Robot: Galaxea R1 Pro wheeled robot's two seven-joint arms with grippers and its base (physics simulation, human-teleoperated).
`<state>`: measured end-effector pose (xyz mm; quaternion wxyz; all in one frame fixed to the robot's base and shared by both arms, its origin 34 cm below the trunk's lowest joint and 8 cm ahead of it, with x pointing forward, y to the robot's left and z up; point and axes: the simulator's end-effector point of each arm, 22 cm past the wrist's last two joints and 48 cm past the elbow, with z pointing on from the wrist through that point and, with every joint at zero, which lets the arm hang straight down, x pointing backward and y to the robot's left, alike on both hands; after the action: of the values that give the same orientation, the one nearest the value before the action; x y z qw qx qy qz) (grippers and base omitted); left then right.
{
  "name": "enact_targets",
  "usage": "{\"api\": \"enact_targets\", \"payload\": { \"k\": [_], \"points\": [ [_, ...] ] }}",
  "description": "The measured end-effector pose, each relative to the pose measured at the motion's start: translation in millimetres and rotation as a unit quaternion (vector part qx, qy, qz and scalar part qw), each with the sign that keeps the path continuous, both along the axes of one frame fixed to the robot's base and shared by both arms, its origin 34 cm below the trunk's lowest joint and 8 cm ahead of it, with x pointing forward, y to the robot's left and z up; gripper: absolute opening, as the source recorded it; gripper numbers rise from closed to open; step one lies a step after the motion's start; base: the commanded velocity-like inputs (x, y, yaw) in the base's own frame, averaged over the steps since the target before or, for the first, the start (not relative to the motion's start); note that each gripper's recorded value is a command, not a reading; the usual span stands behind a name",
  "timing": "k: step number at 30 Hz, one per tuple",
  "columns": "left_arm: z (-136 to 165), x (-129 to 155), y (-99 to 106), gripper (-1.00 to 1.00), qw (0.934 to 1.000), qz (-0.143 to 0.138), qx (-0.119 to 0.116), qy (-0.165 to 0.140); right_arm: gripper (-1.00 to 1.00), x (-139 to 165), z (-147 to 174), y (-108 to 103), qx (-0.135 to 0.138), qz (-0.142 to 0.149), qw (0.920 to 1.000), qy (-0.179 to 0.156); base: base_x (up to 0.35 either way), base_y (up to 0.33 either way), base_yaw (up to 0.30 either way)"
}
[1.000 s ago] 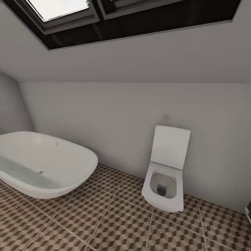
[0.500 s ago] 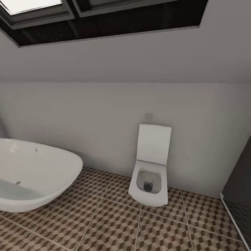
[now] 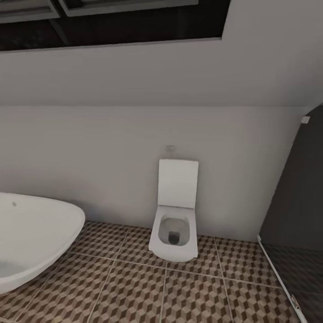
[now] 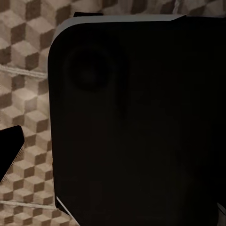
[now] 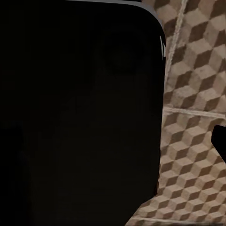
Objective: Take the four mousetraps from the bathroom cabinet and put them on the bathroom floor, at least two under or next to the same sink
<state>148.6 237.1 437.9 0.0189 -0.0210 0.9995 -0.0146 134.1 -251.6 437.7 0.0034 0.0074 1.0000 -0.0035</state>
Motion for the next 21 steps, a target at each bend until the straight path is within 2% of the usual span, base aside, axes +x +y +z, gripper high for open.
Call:
{"api": "enact_targets", "payload": {
  "k": [21],
  "points": [
    [0.0,0.1,0.0,1.0,1.0,0.0,0.0,0.0,1.0,-0.1,0.0,0.1,0.0,0.0,1.0,0.0,0.0,0.0,-0.29]
  ]
}}
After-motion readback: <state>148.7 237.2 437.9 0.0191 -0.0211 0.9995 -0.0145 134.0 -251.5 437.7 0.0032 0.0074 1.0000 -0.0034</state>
